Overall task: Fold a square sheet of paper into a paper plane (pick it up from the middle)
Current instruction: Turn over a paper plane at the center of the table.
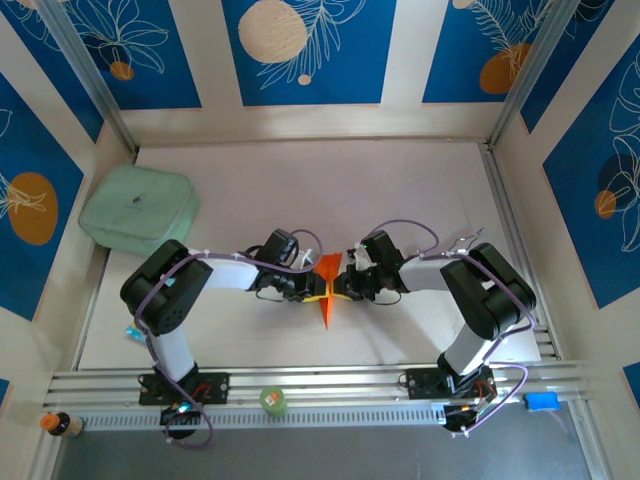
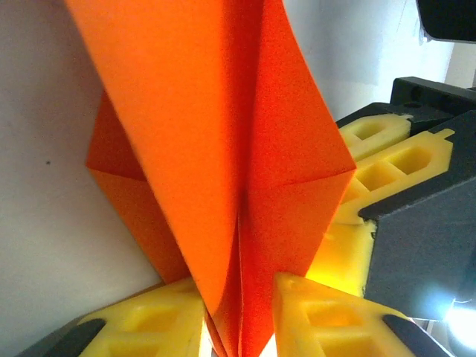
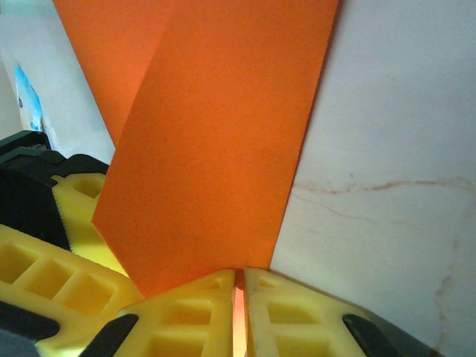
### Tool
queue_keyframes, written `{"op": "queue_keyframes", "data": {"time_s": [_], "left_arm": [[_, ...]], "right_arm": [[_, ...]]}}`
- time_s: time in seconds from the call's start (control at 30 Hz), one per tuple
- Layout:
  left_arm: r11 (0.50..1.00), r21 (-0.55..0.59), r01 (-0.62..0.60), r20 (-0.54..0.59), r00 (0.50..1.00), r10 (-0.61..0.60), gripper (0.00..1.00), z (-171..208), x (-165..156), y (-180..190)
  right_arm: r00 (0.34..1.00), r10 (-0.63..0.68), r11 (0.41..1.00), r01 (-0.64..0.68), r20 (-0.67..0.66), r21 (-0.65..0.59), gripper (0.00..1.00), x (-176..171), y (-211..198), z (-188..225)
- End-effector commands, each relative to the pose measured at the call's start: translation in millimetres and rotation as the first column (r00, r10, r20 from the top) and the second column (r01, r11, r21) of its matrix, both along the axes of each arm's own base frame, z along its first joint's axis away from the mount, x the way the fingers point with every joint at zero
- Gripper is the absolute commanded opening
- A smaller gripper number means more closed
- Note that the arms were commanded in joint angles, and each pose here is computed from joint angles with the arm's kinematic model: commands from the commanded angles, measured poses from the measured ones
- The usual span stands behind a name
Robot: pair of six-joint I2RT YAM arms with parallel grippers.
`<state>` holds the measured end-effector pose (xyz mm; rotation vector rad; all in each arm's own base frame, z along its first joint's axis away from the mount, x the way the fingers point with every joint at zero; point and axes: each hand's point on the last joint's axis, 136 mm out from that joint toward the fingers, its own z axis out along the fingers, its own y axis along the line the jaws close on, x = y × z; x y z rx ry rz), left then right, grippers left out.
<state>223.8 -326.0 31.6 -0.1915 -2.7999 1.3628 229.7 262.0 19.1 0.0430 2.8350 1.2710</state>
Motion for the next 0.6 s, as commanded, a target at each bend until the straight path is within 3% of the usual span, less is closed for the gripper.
{"op": "queue_keyframes", "data": {"time_s": [0.0, 0.37, 0.57], "left_arm": [[1.000, -0.012, 0.017, -0.023, 1.000, -0.018, 0.25, -3.6, -2.7, -2.7], [0.999, -0.038, 0.030, -0.033, 0.999, -0.031, 0.16, -5.2, -4.9, -14.2], [1.000, -0.023, 0.011, -0.001, 1.000, -0.011, 0.05, -0.3, -1.7, -12.7]], "right_arm": [[0.999, 0.005, 1.000, -0.005, -0.040, 0.008, 0.12, -8.5, -2.1, -4.6], [0.999, -0.004, 1.000, 0.005, -0.045, 0.018, 0.11, -8.5, -4.1, -5.3], [0.999, -0.014, 1.000, 0.015, -0.035, 0.020, 0.11, -7.2, -5.8, -2.1]]}}
